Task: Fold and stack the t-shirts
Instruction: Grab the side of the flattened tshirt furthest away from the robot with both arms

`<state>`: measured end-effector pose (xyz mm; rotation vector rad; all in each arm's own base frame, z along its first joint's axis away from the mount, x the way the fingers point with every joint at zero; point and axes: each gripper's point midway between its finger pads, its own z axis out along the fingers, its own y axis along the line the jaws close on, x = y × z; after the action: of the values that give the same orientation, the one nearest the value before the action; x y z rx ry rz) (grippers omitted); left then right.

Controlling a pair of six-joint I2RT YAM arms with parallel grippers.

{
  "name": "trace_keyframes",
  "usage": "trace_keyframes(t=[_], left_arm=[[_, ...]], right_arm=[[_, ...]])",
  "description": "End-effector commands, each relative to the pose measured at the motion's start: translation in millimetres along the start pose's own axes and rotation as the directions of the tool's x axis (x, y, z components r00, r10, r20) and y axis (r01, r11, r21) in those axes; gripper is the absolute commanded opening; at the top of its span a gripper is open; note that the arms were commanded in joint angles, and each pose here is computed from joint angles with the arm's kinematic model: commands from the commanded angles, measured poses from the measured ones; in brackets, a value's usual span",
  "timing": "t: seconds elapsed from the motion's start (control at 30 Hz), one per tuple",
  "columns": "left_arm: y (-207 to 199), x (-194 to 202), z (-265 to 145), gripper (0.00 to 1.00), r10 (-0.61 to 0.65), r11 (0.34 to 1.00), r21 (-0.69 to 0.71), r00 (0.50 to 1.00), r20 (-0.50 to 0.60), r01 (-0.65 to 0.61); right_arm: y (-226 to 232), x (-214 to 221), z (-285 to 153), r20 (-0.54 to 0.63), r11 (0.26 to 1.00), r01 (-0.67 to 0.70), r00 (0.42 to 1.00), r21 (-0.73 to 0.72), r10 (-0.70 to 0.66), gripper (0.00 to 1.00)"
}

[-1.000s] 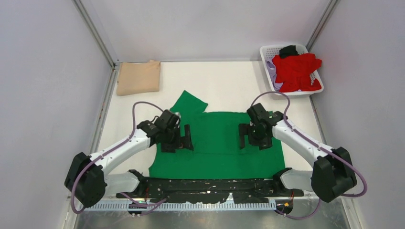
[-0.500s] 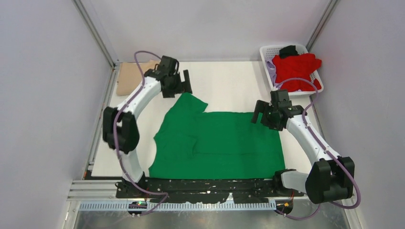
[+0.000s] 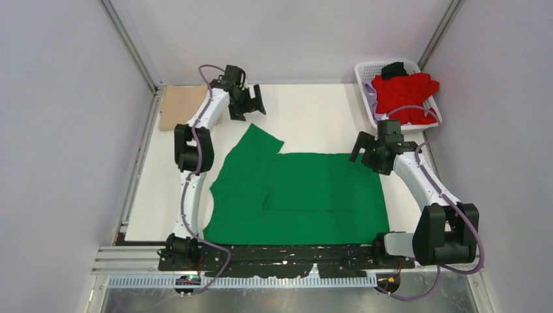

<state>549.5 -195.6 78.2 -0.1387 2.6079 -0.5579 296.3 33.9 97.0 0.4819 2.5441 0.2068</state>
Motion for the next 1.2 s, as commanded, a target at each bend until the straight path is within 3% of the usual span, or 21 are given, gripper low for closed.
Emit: trace_keyframes(t=[0.0,0.63,0.8,0.97,1.17], left_arm=[[-9.5,3.1,1.9,1.0,-0.086,0.995,0.048,0.996,-0.034,0.088],[-15.6,54.4,-4.8,1.0,-0.06,0.998,-0.036,0.982,-0.18,0.055],[10.9,24.4,-28.9,0.99,0.059,0.989,-0.13,0.995,-0.08,-0.069],[9.9,-3.9,-21.4,1.0,0.094,0.996,-0.017,0.995,0.018,-0.093],[18.4,-3.0,-1.3,1.0,0.099,0.995,0.032,0.995,-0.024,-0.099]], right_arm=[[6.6,-14.6,1.5,0.037,0.999,-0.018,0.999,-0.031,0.02,0.95],[7.1,-9.3,1.5,0.026,0.998,-0.024,0.999,-0.064,0.025,0.95],[5.3,-7.2,-1.4,0.036,0.998,-0.015,0.999,-0.063,0.017,0.96],[-4.5,-9.1,1.7,0.036,0.999,-0.038,0.999,-0.035,0.04,0.95],[-14.1,-10.2,0.4,0.05,0.999,-0.047,0.998,0.005,0.047,0.95]])
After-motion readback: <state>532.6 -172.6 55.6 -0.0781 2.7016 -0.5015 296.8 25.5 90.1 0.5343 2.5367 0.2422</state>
